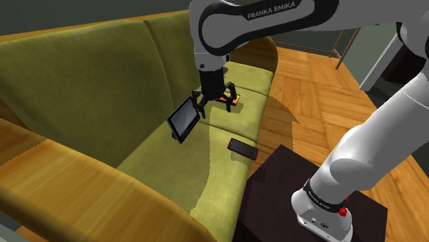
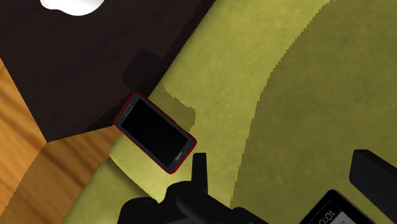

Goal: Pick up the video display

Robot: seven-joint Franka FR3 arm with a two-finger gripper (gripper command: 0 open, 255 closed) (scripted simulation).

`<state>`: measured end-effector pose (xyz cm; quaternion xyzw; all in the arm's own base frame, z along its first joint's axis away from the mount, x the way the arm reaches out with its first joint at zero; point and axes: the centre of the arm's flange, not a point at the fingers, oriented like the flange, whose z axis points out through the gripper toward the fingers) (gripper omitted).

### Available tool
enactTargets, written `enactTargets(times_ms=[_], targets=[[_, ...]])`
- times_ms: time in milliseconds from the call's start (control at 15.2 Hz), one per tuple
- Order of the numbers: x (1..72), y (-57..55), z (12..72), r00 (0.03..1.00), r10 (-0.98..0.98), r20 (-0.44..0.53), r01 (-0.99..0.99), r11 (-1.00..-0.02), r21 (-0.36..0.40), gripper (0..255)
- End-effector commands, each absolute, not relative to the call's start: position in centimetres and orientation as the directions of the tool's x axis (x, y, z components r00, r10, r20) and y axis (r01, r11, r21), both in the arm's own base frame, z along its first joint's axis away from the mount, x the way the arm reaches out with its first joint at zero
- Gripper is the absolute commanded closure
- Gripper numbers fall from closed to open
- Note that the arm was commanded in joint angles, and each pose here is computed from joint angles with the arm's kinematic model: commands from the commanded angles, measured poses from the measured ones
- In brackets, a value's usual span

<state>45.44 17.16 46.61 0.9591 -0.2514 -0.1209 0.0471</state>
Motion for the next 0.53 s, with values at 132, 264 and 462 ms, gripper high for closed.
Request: enactTargets(times_ms=[132,264,462], targets=[[50.3,19.9,44.6,0.779,-0.603,-0.175,-0.568,-0.795,0.212,0],[52.7,20.9,43.5,0.743,-0.651,-0.156,-0.611,-0.754,0.241,0],[56.4,22.1,41.8,0.684,-0.719,-0.124,-0.67,-0.687,0.282,0]])
